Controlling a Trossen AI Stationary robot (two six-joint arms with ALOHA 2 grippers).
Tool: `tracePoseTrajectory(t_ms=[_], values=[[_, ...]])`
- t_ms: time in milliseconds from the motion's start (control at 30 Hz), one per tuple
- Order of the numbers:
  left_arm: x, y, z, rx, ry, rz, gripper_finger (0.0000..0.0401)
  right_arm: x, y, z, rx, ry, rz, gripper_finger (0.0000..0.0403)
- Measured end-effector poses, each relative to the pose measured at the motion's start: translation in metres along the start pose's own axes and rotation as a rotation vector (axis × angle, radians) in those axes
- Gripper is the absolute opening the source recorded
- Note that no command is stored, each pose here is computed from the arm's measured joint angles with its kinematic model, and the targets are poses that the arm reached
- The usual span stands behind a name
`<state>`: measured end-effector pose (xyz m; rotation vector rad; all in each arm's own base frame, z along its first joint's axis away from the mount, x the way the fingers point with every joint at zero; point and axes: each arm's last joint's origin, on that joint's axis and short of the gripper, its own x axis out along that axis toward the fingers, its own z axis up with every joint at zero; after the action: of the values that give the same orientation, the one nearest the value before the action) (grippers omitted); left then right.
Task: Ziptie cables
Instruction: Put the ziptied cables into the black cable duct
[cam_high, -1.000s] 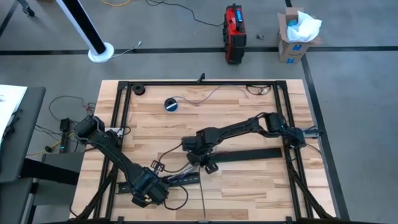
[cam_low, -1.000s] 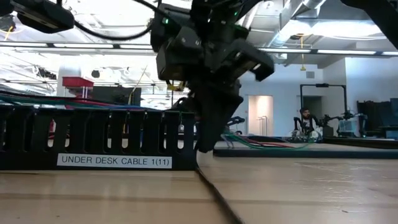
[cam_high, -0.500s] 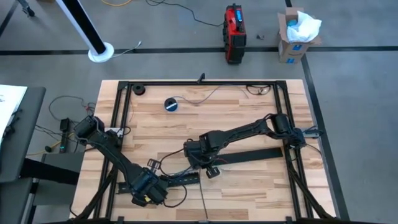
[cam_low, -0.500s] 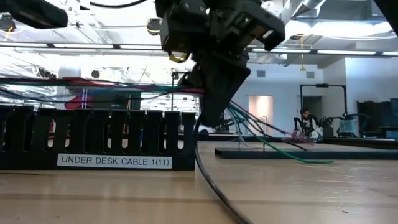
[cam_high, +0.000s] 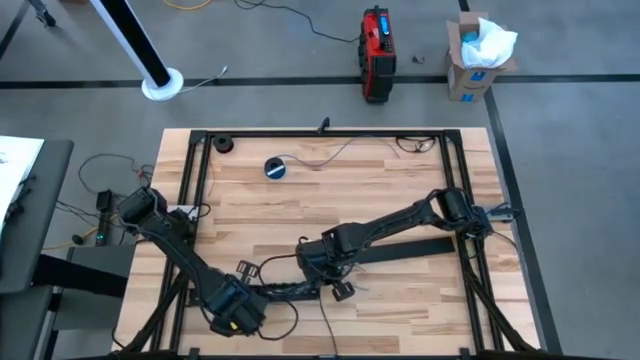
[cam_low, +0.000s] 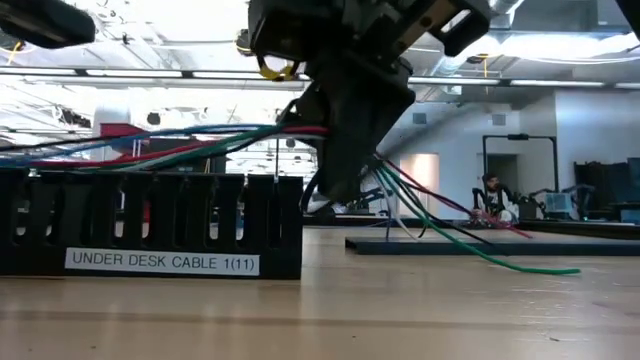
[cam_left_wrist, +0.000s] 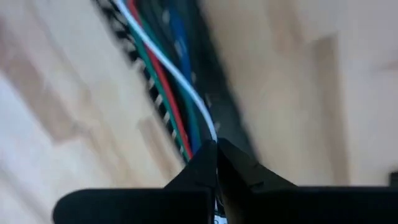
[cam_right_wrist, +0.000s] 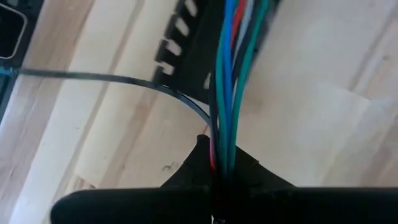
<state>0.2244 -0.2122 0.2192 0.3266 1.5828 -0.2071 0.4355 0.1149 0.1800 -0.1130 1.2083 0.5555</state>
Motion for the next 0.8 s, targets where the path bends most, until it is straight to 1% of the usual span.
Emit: tracePoseTrajectory(t_ms=[67,133,300,400,633,800], values=[[-0.001,0.002,-0.004,-0.006,0.030,0.021,0.0000,0.000,-0.001,0.000,0.010,0.000,-0.002,0.0003],[-0.001,0.002,-0.004,-0.004,0.030,0.021,0.0000,0.000,-0.001,0.000,0.017,-0.003,-0.003,0.0003],[0.000,-0.002,0.002,-0.008,-0.042,-0.006,0.0000,0.001,0.003,0.000,0.036,0.002,0.003,0.0004],[0.009,-0.002,0.003,-0.041,-0.063,-0.012,0.0000,0.001,0.005,0.001,0.042,-0.002,0.004,0.0004],[0.035,0.001,-0.009,-0.073,0.007,0.009,0.0000,0.002,0.006,0.003,0.037,-0.016,0.004,0.0006],[0.044,0.001,-0.011,-0.073,0.003,-0.029,0.0000,0.003,0.008,0.004,0.042,-0.020,0.006,0.0007]])
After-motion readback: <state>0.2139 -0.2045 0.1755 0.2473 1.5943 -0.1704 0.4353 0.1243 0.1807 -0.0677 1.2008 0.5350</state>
